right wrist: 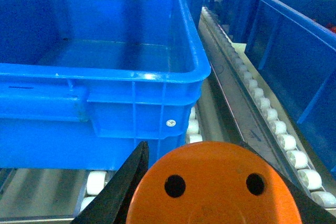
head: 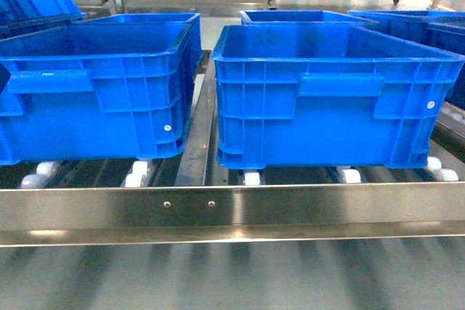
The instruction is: Sort blue parts and orange caps into right shelf containers
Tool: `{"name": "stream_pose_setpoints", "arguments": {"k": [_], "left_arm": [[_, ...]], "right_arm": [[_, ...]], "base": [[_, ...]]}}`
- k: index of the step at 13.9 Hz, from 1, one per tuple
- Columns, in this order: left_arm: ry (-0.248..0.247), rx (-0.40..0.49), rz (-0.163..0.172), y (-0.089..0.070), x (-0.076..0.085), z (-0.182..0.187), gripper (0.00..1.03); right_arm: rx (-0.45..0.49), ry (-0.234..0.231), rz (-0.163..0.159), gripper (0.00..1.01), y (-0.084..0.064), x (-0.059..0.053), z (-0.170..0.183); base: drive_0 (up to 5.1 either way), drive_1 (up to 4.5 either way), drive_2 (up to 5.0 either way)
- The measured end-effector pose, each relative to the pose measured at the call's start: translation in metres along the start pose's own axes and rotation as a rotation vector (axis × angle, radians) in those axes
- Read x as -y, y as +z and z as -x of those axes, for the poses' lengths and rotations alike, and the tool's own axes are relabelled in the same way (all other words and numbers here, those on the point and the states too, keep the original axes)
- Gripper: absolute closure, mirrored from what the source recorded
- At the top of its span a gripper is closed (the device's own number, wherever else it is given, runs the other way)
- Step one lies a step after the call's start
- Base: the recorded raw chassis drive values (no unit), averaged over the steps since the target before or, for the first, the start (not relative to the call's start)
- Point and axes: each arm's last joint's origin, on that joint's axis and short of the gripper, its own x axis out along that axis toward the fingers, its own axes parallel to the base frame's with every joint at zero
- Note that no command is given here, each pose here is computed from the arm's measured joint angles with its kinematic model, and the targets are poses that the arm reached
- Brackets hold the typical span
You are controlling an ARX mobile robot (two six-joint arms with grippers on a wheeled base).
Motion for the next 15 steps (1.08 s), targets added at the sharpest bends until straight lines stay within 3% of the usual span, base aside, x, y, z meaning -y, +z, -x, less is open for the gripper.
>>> {"name": "stream_pose_setpoints", "arguments": {"k": [15], "left_arm": [[0.0, 0.0, 0.0, 0.0, 0.0, 0.0, 0.59]], "right_arm": [[0.0, 0.0, 0.0, 0.58, 0.0, 0.0, 0.0]], "base": [[0.0, 0.0, 0.0]]}}
